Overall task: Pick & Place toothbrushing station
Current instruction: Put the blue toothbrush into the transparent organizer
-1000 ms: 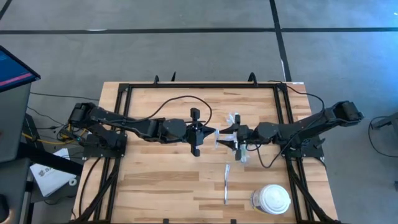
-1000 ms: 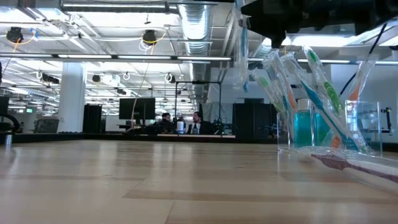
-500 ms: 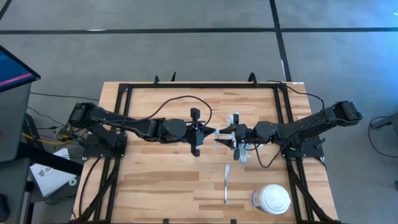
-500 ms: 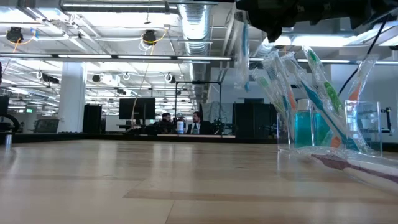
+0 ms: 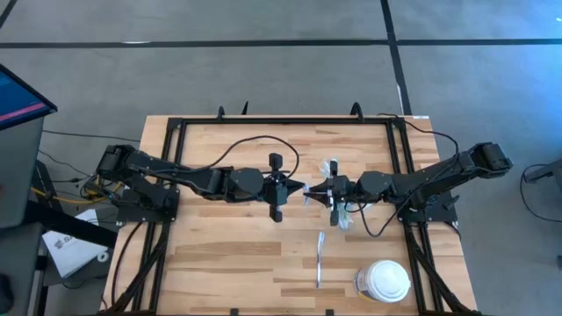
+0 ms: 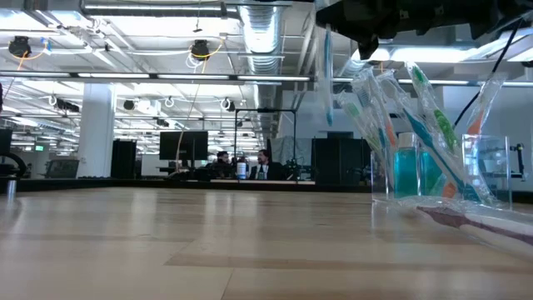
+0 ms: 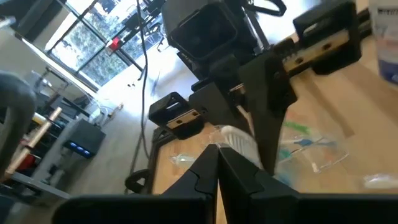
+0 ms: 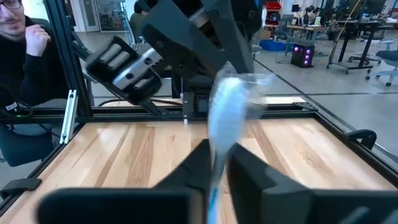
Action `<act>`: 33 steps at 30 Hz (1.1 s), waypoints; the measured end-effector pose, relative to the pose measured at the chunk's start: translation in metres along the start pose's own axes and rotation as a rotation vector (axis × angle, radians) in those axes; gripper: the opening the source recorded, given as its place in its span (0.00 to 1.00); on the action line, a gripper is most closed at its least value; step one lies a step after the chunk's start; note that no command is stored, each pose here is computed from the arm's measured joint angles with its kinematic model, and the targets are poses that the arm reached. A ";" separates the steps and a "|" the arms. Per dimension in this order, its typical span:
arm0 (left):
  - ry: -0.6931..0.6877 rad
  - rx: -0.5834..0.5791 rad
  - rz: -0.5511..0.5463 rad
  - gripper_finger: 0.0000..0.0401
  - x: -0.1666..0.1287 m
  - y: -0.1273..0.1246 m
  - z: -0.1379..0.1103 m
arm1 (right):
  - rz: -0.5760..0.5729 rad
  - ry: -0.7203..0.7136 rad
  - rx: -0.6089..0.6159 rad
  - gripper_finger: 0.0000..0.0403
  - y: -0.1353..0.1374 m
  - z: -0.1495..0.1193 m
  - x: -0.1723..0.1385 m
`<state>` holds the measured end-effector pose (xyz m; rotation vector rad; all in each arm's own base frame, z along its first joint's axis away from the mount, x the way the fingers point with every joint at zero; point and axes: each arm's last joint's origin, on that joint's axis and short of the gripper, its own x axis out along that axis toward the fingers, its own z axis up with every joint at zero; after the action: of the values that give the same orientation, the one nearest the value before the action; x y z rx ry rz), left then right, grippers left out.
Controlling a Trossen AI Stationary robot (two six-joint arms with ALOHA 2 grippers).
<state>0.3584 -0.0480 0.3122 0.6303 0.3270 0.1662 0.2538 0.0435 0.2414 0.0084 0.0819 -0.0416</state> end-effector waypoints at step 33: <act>0.137 -0.304 -0.022 0.14 -0.021 -0.019 -0.036 | 0.075 0.007 0.086 0.00 0.028 0.031 -0.069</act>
<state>0.3270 -0.0487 0.2788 0.3154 0.4312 0.2335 0.1888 0.0744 0.2779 0.0980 0.0863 0.0297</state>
